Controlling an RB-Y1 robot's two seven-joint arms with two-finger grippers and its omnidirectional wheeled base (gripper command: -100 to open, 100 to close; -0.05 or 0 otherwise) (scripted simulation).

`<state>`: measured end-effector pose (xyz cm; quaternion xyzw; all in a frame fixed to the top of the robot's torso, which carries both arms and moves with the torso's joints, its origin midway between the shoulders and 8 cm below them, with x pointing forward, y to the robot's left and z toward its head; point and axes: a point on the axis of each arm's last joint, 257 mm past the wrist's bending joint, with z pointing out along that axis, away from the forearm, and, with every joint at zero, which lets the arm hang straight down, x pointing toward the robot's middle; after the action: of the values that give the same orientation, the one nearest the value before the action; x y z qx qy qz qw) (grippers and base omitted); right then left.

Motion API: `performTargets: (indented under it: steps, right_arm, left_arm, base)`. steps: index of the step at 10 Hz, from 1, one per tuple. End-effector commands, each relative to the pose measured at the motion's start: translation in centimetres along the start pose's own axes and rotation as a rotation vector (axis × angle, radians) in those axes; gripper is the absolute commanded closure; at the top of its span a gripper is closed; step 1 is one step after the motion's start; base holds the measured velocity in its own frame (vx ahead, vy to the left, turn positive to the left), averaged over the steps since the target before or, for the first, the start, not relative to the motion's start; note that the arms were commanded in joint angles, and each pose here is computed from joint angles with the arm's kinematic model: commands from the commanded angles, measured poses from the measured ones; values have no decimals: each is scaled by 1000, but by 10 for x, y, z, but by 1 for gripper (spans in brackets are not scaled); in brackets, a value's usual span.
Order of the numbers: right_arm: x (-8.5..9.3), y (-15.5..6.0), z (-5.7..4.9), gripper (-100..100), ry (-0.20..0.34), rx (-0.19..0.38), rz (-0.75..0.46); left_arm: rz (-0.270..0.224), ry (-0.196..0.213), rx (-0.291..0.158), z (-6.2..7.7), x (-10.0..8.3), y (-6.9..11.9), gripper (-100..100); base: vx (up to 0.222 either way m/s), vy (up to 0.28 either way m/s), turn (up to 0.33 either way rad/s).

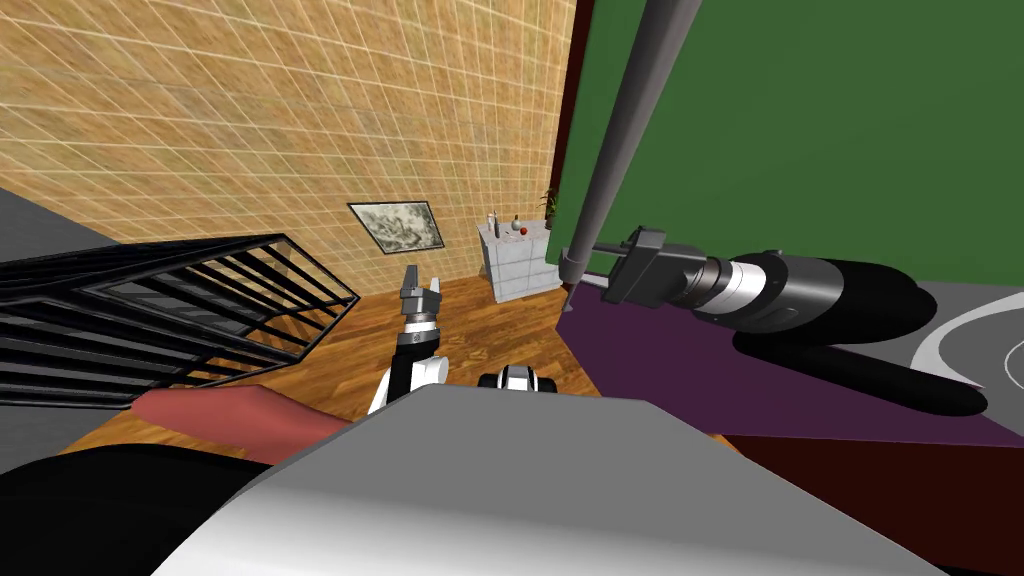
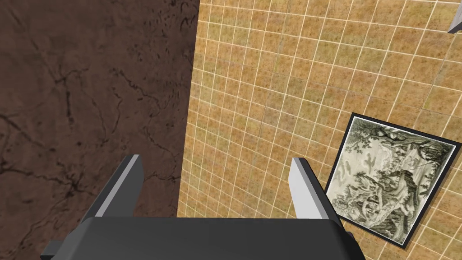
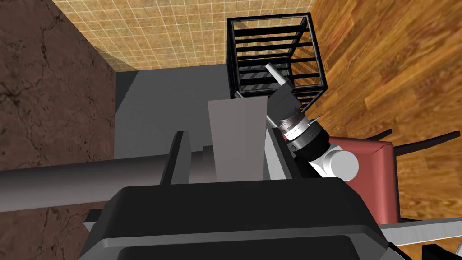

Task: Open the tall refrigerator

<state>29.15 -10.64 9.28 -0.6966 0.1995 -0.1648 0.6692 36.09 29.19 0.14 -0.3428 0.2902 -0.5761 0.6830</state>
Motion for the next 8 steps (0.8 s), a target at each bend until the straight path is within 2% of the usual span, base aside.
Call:
performTargets:
  steps: [1, 7, 8]
  right_arm:
    - [-5, -3, 2, 100, -18, 8, -4]
    - [-19, -13, 6, 100, -74, 31, -16]
    - [-9, -16, 3, -100, -61, -9, 6]
  left_arm:
    - [0, 0, 0, 0, 0, 0, 0]
    - [0, 0, 0, 0, 0, 0, 0]
    - [0, 0, 0, 0, 0, 0, 0]
  base:
    - [-238, -77, 275]
    - [-284, -61, 298]
    - [-149, 12, 86]
